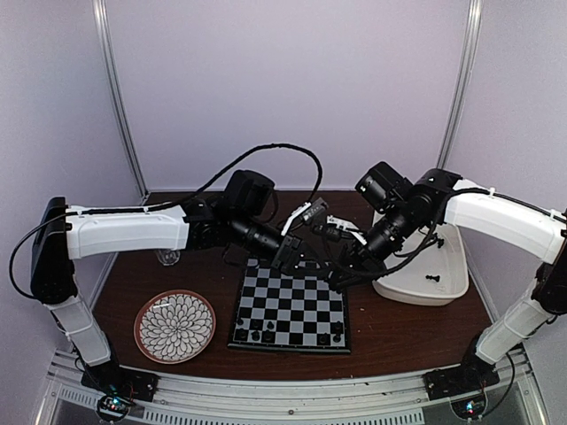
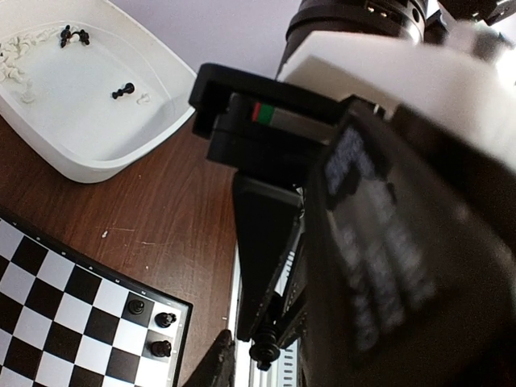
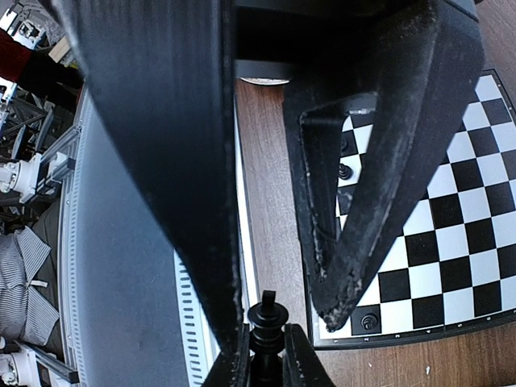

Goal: Set up the chess pieces on the board
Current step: Pass from the right arm to the left

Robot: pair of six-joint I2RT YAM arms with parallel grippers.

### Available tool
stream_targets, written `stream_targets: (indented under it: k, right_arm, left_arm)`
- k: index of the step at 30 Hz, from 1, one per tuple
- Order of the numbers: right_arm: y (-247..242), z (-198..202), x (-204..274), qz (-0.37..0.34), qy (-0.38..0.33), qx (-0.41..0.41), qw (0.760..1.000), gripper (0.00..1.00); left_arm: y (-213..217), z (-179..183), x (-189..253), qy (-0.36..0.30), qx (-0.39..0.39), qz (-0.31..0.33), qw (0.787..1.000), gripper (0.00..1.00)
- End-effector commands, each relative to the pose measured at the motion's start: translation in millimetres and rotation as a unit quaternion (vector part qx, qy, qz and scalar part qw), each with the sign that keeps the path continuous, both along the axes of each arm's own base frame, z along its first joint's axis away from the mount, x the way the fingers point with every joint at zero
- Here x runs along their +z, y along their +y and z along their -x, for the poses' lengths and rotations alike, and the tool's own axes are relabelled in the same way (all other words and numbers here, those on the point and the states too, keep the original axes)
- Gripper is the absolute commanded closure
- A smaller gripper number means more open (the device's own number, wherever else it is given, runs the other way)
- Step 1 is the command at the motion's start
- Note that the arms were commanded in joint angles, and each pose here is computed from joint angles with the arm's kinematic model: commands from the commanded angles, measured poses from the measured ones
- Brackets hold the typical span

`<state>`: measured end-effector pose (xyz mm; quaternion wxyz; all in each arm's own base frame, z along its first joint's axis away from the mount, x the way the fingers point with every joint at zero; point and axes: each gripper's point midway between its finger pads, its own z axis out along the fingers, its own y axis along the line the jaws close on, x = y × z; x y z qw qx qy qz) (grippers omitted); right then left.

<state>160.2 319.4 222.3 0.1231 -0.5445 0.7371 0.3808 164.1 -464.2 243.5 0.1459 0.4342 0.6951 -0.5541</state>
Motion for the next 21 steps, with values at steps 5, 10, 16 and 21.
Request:
stream_targets:
  k: [5,10,16,21]
  right_arm:
    - [2.9,-15.9,15.7,-0.027,0.002,-0.024,0.999,0.86]
    - [3.9,-16.5,16.8,-0.03,0.004,-0.026,0.999,0.86]
    - [5.0,-16.7,18.6,-0.034,0.006,-0.026,0.999,0.86]
    - [4.9,-16.6,19.3,-0.036,0.006,-0.026,0.999,0.86]
  left_arm:
    - [-5.9,1.1,6.3,0.001,-0.017,0.017,1.0,0.73]
    - [-7.3,1.4,6.4,0.001,-0.018,0.019,1.0,0.75]
    - [-12.7,4.6,5.8,0.004,-0.025,0.02,0.999,0.73]
    - [-15.9,8.3,5.7,0.008,-0.037,0.022,0.999,0.79]
